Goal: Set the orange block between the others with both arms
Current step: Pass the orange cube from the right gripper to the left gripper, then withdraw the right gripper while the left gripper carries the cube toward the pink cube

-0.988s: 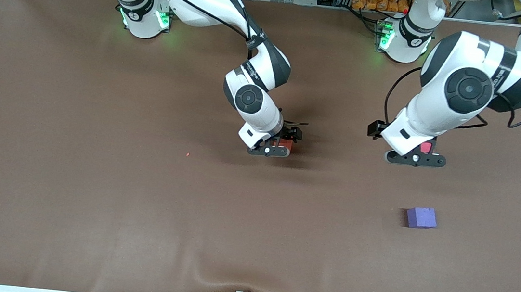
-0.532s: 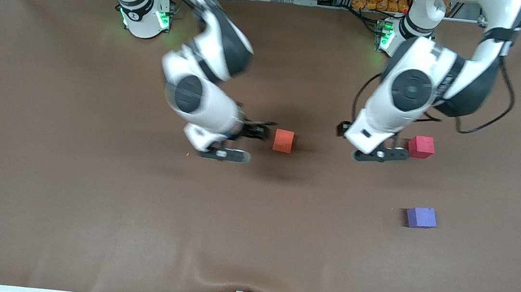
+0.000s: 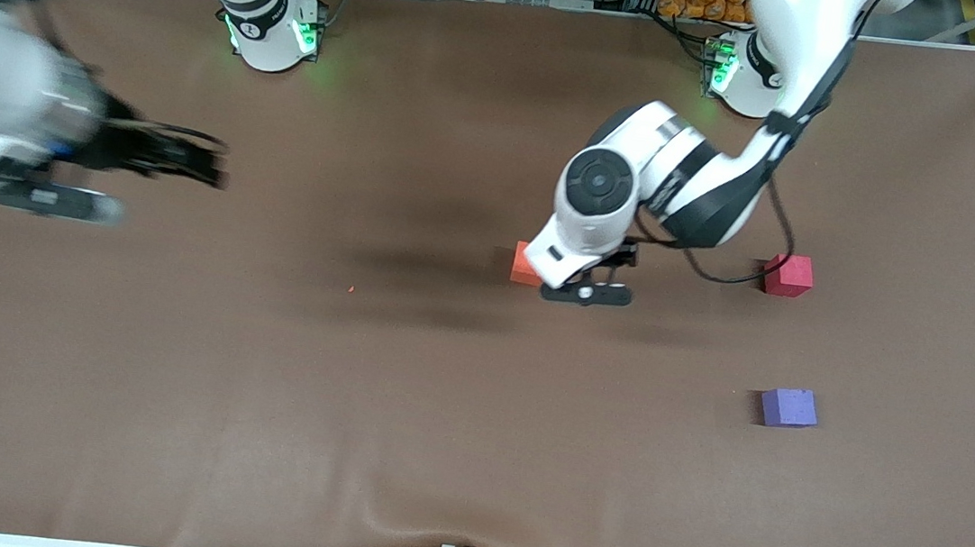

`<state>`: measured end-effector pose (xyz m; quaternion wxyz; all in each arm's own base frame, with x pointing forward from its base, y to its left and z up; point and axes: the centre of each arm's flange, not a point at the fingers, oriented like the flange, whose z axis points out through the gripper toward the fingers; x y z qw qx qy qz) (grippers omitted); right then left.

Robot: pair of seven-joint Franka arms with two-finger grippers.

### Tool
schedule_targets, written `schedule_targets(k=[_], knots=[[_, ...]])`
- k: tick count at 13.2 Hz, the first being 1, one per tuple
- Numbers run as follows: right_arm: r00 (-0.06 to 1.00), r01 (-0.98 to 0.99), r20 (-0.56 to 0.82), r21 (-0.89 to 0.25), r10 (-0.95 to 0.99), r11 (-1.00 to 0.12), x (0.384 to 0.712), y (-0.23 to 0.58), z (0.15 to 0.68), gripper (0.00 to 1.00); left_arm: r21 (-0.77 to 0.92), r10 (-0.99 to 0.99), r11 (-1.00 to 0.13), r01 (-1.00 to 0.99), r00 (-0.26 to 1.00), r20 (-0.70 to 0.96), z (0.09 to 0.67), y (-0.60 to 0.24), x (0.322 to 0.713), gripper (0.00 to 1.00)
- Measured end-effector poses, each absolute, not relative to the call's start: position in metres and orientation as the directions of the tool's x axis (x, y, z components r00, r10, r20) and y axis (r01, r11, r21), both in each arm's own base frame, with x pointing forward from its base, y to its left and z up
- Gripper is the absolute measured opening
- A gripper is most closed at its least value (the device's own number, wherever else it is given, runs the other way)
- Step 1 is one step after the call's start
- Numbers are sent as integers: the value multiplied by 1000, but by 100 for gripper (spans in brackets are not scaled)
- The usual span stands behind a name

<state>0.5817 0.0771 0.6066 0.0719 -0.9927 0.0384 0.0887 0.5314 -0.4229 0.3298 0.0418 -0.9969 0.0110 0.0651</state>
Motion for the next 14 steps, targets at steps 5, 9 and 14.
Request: schedule_targets(k=[5,9,14], knots=[[985,54,-163,-43,60,-998,579,-23,609,100,-51,-19,-998,-26,992,-126,265,-464,512,100],[982,93,-161,-32,97,-995,580,-18,609,100,-68,-38,-997,-47,990,-133,244,-472,502,100],[982,103,-155,-32,106,-994,580,-13,612,100,-74,-49,-995,-60,989,-142,230,-473,494,100]])
